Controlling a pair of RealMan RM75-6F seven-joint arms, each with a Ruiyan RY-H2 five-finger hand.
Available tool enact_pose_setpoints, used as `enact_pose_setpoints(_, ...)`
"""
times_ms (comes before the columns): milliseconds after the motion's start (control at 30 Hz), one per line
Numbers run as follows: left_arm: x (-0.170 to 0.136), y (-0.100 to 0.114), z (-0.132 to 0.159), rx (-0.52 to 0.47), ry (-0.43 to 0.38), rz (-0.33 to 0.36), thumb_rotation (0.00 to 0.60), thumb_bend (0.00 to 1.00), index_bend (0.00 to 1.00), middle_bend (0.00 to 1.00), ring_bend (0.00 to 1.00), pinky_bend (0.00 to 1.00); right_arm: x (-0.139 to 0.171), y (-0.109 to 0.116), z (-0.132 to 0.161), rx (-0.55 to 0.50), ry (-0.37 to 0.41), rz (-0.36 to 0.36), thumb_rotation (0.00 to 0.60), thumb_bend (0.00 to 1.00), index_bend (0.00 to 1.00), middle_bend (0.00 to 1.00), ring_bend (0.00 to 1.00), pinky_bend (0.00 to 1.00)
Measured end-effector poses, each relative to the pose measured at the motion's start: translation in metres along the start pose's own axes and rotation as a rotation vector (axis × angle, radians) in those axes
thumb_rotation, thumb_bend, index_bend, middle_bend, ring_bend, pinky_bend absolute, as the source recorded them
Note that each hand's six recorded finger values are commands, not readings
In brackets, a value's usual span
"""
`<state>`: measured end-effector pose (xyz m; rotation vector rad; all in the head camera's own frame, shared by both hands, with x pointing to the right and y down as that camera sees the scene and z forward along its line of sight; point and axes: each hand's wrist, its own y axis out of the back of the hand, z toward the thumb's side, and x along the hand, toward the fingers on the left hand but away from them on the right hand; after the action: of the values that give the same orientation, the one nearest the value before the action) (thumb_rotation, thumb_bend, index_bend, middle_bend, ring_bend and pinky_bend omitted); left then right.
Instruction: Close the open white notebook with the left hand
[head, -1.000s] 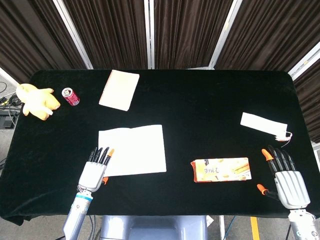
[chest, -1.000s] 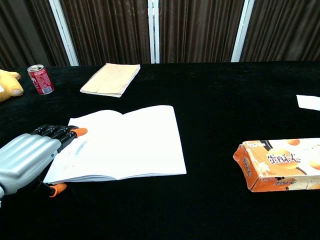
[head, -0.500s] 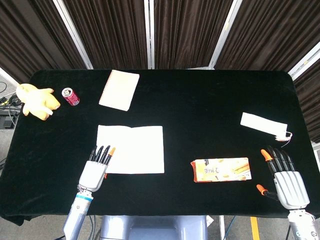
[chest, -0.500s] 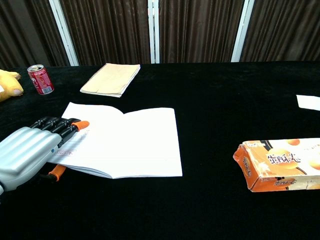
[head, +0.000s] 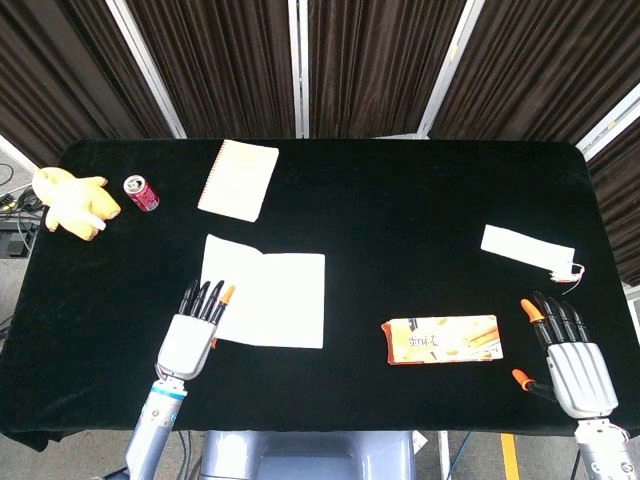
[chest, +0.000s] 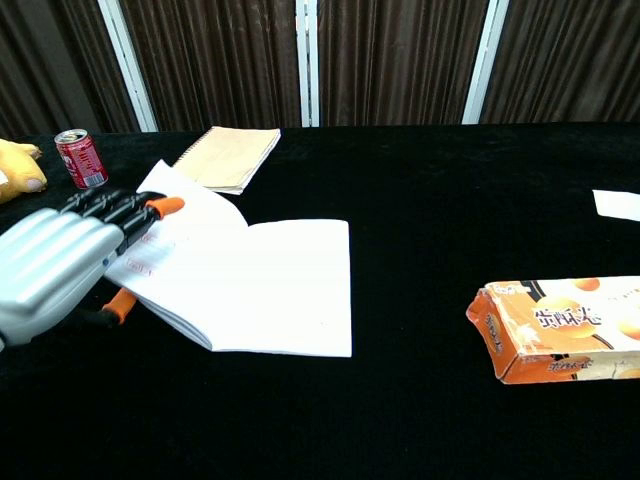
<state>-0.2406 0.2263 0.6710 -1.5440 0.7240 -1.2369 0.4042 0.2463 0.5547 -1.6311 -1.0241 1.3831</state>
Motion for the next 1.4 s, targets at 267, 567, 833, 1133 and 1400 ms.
enact_pose_setpoints(267, 0.019, 0.017, 0.01, 0.045, -0.028, 0.068, 0.6, 0.45, 0.0, 0.0, 0.0, 0.0, 0.0, 0.001, -0.001, -0.005, -0.003, -0.003, 0.6, 0.01, 0.0, 0.0, 0.0, 0.0)
enact_pose_setpoints(567, 0.029, 0.023, 0.022, 0.048, -0.057, 0.116, 0.6, 0.36, 0.0, 0.0, 0.0, 0.0, 0.0, 0.002, -0.001, -0.01, -0.002, -0.004, 0.6, 0.01, 0.0, 0.0, 0.0, 0.0)
enact_pose_setpoints(833, 0.037, 0.027, 0.034, 0.039, -0.079, 0.166, 0.6, 0.36, 0.0, 0.0, 0.0, 0.0, 0.0, 0.002, 0.0, -0.013, -0.002, -0.003, 0.6, 0.01, 0.0, 0.0, 0.0, 0.0)
enact_pose_setpoints(1133, 0.048, 0.027, 0.047, 0.042, -0.087, 0.168, 0.6, 0.36, 0.0, 0.0, 0.0, 0.0, 0.0, 0.005, -0.003, -0.022, -0.009, -0.005, 0.6, 0.01, 0.0, 0.0, 0.0, 0.0)
enact_pose_setpoints(1400, 0.036, 0.032, 0.028, 0.022, -0.053, 0.162, 0.6, 0.22, 0.0, 0.0, 0.0, 0.0, 0.001, 0.006, -0.004, -0.018, -0.01, -0.006, 0.6, 0.01, 0.0, 0.0, 0.0, 0.0)
